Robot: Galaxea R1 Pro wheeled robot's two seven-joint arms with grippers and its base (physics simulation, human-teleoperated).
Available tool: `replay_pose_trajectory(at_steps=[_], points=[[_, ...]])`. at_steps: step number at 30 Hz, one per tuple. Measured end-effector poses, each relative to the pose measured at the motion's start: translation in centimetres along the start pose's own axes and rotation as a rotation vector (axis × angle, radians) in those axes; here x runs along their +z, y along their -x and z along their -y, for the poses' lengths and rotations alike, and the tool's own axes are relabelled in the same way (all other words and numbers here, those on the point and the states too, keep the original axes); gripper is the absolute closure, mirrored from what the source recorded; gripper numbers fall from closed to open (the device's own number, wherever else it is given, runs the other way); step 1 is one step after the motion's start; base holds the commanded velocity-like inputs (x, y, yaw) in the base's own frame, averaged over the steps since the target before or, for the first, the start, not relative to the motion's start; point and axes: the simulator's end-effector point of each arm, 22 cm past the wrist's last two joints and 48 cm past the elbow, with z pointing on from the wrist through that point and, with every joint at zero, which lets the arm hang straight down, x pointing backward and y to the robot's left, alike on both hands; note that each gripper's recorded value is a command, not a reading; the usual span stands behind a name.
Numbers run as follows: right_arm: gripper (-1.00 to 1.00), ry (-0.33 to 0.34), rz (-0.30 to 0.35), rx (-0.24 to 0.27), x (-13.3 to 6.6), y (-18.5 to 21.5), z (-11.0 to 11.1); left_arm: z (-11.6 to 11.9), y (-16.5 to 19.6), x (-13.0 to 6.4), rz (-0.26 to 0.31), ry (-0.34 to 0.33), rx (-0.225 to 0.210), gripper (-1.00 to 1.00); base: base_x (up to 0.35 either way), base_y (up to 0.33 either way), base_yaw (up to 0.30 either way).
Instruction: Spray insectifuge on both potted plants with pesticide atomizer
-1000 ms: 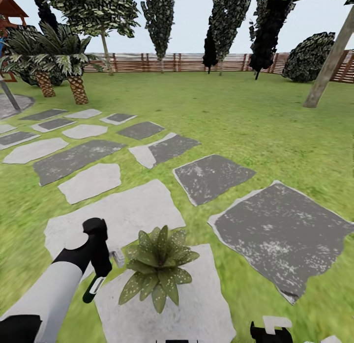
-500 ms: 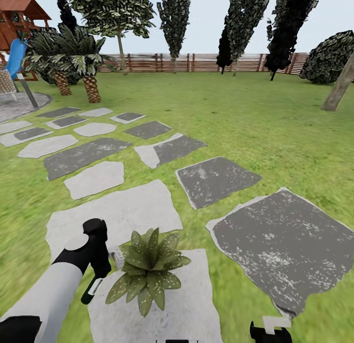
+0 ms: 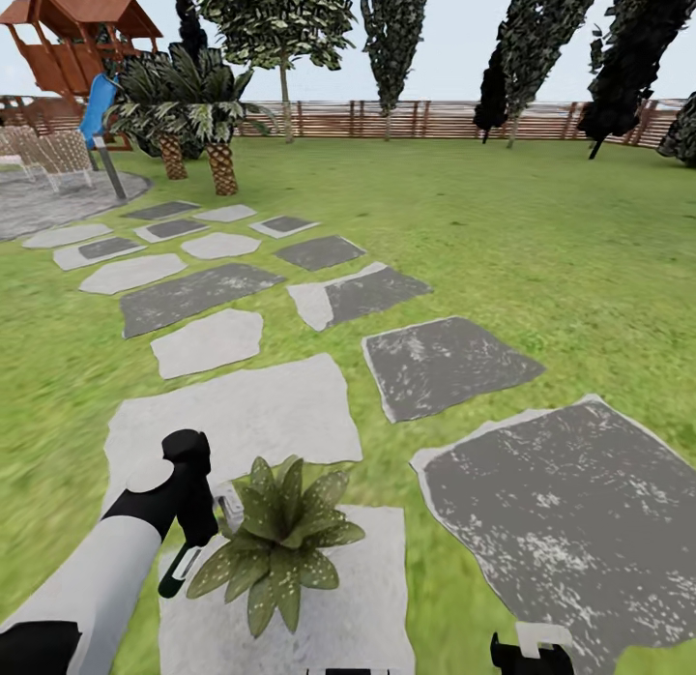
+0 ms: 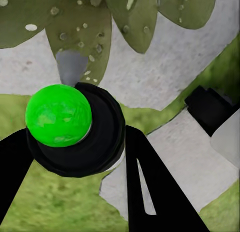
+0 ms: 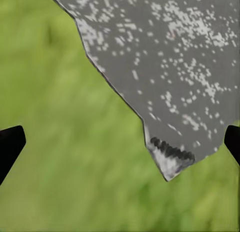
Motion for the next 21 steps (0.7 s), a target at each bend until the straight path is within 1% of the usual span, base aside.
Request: replay_pose_trajectory(at_steps=[4, 6, 9, 13, 18, 21], points=[[-1.00, 0.000, 0.000, 0.000, 0.0, 0.0, 0.0, 0.0, 0.0, 0.0, -0.001, 0.001, 0.000, 1.00, -0.067, -0.312, 0.278], [-1.00, 0.000, 0.000, 0.000, 0.0, 0.0, 0.0, -0.3, -0.3, 0.0, -0.013, 0.009, -0.004, 1.00, -0.160, -0.297, 0.278], [-1.00, 0.000, 0.000, 0.001, 0.0, 0.0, -0.1, -0.5, -0.7, 0.0, -0.031, 0.022, -0.033, 1.00, -0.216, -0.260, 0.279], [-1.00, 0.000, 0.000, 0.001, 0.0, 0.0, -0.1, -0.5, -0.8, 0.1, -0.036, 0.024, -0.042, 1.00, -0.264, -0.208, 0.279], [-1.00, 0.001, 0.000, 0.002, 0.0, 0.0, -0.2, -0.5, -1.5, 0.5, -0.043, 0.017, -0.053, 1.00, -0.071, -0.038, 0.279], [-1.00, 0.002, 0.000, 0.001, 0.0, 0.0, -0.2, -0.5, -1.8, 0.7, -0.046, 0.013, -0.056, 1.00, -0.243, -0.002, 0.279]])
